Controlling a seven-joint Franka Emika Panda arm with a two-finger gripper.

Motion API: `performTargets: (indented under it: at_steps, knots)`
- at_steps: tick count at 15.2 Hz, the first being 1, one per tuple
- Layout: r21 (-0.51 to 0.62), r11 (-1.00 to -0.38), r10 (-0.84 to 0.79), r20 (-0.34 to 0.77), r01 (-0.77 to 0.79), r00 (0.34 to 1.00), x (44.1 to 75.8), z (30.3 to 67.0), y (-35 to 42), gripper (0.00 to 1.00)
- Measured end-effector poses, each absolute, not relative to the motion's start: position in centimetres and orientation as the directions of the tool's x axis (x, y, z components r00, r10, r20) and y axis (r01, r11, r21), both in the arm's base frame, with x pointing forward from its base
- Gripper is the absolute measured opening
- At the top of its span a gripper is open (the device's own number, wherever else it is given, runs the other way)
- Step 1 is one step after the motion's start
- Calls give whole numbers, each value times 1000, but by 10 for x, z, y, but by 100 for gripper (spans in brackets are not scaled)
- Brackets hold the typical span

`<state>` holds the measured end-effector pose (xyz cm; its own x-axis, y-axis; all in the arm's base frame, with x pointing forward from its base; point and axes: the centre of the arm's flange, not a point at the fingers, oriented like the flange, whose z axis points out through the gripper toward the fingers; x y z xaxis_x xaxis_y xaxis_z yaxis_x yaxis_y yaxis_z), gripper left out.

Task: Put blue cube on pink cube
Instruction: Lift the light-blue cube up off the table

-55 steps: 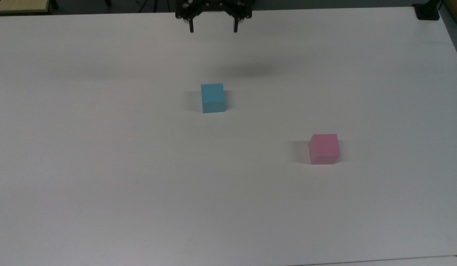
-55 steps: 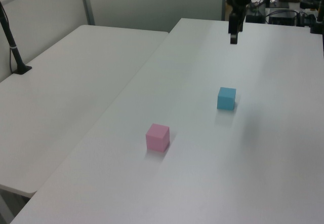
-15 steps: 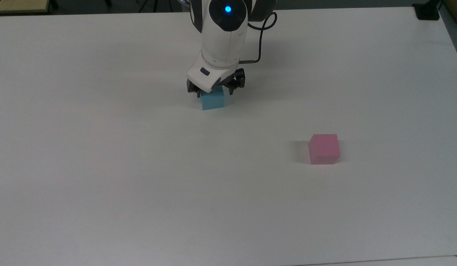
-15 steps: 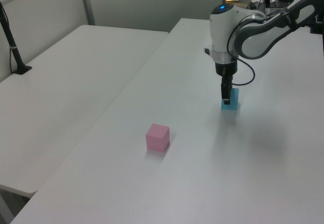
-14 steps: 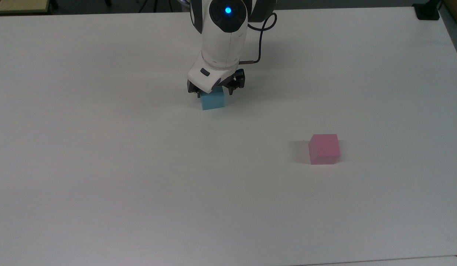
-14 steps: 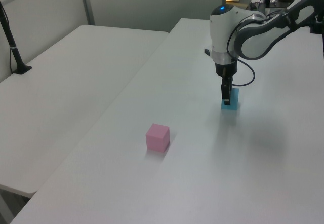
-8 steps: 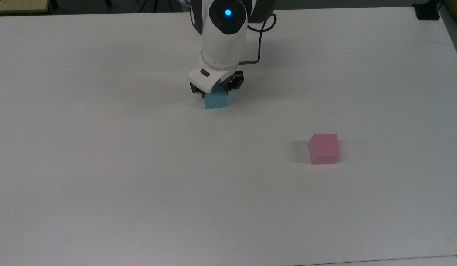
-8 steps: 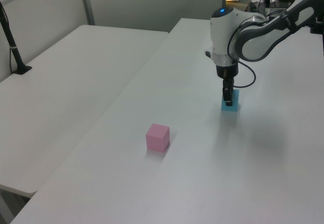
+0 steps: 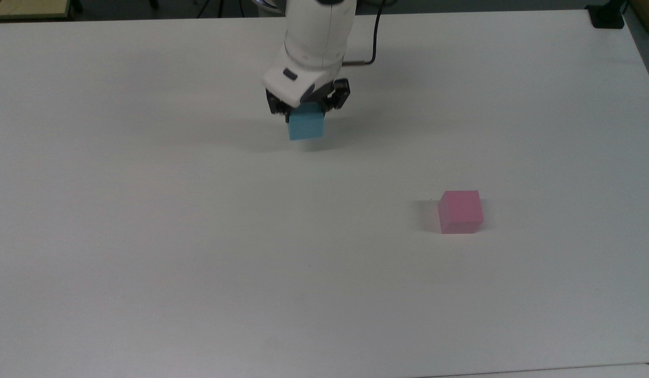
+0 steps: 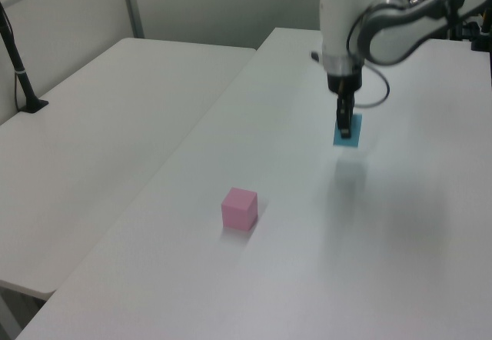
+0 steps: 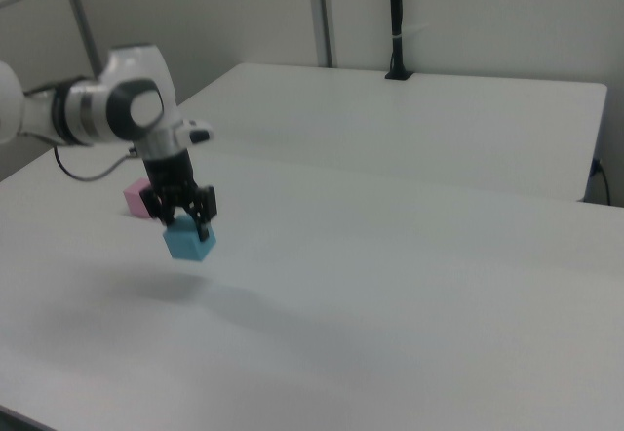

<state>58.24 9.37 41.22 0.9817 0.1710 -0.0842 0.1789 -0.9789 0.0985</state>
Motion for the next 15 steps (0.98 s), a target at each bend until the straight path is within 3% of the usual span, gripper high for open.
performTargets:
  at_steps: [7,11,15]
  knots:
    - [52,-987,150,-45,152,988,577,586,107,63]
    - [34,-988,149,-32,150,988,581,595,110,63]
    - [10,-991,137,-17,137,990,597,589,160,63]
